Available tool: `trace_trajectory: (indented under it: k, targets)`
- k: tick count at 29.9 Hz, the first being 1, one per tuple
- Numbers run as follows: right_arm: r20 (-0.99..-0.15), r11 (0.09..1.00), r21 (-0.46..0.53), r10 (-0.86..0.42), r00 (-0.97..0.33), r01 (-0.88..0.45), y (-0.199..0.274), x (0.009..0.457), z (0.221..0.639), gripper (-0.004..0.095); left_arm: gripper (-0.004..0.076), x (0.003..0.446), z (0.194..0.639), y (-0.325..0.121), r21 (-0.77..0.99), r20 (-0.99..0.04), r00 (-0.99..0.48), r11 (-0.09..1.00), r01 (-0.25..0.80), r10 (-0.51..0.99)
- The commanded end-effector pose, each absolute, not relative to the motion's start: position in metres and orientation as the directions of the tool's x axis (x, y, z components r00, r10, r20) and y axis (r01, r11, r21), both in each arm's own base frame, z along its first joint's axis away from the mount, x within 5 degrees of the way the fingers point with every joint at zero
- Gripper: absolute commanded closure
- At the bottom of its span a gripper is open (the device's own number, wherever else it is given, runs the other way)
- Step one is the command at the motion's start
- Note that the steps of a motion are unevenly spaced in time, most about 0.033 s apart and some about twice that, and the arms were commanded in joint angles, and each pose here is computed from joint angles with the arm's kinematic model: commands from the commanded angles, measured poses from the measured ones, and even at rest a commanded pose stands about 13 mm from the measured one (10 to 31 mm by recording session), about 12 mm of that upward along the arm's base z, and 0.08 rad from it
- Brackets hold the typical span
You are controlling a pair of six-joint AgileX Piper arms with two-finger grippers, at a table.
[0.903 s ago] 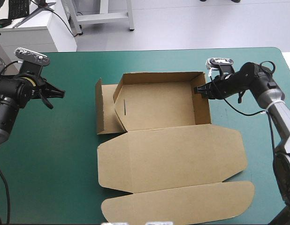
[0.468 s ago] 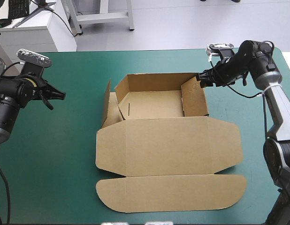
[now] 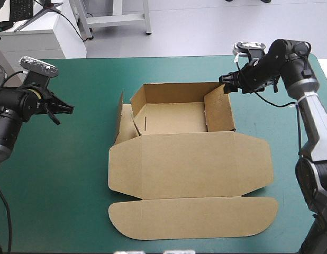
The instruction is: Fold the box
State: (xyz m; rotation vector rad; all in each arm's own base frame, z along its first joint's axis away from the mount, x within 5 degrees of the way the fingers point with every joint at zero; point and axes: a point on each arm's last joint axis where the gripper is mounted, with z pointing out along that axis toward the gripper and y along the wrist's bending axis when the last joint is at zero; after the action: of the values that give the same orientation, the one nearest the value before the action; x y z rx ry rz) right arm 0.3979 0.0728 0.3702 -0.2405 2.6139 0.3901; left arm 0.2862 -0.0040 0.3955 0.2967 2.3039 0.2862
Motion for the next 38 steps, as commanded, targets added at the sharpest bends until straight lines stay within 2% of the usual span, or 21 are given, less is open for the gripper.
trace_trajectory:
  k: [1, 9, 16, 18, 22, 23, 30, 35, 38]
  targets:
    - [-0.501, 0.936, 0.249, -0.095, -0.86, -0.249, 0.08, 0.396, 0.379, 0.0337, 0.0711, 0.281, 0.415, -0.004, 0.303, -0.743, -0.598, 0.947, 0.101, 0.302]
    - [-0.375, 0.937, 0.289, -0.077, -0.924, -0.196, 0.089, 0.425, 0.325, 0.0346, 0.0711, 0.281, 0.415, -0.004, 0.303, -0.742, -0.599, 0.948, 0.101, 0.301]
    - [-0.329, 0.919, 0.351, -0.058, -0.943, -0.179, 0.095, 0.43, 0.309, 0.0372, 0.0711, 0.282, 0.414, -0.004, 0.303, -0.741, -0.6, 0.947, 0.102, 0.302]
    - [-0.322, 0.922, 0.349, -0.047, -0.945, -0.165, 0.094, 0.43, 0.308, 0.046, 0.0711, 0.284, 0.412, -0.004, 0.303, -0.737, -0.605, 0.947, 0.104, 0.302]
    - [-0.315, 0.929, 0.339, -0.033, -0.949, -0.145, 0.093, 0.43, 0.307, 0.0857, 0.0711, 0.288, 0.409, -0.005, 0.295, -0.731, -0.614, 0.949, 0.109, 0.298]
    - [-0.313, 0.932, 0.332, -0.035, -0.949, -0.144, 0.092, 0.43, 0.306, 0.0929, 0.0711, 0.288, 0.408, -0.005, 0.29, -0.731, -0.615, 0.951, 0.11, 0.295]
    - [-0.275, 0.951, 0.279, -0.053, -0.96, -0.133, 0.087, 0.428, 0.292, 0.0906, 0.0711, 0.29, 0.406, -0.006, 0.29, -0.726, -0.621, 0.95, 0.113, 0.295]
    - [-0.301, 0.947, 0.29, -0.045, -0.953, -0.136, 0.086, 0.427, 0.302, 0.0909, 0.0711, 0.291, 0.405, -0.006, 0.282, -0.728, -0.623, 0.953, 0.108, 0.286]
    - [-0.339, 0.946, 0.288, -0.043, -0.94, -0.147, 0.079, 0.422, 0.318, 0.0909, 0.071, 0.291, 0.406, -0.005, 0.239, -0.75, -0.62, 0.968, 0.069, 0.229]
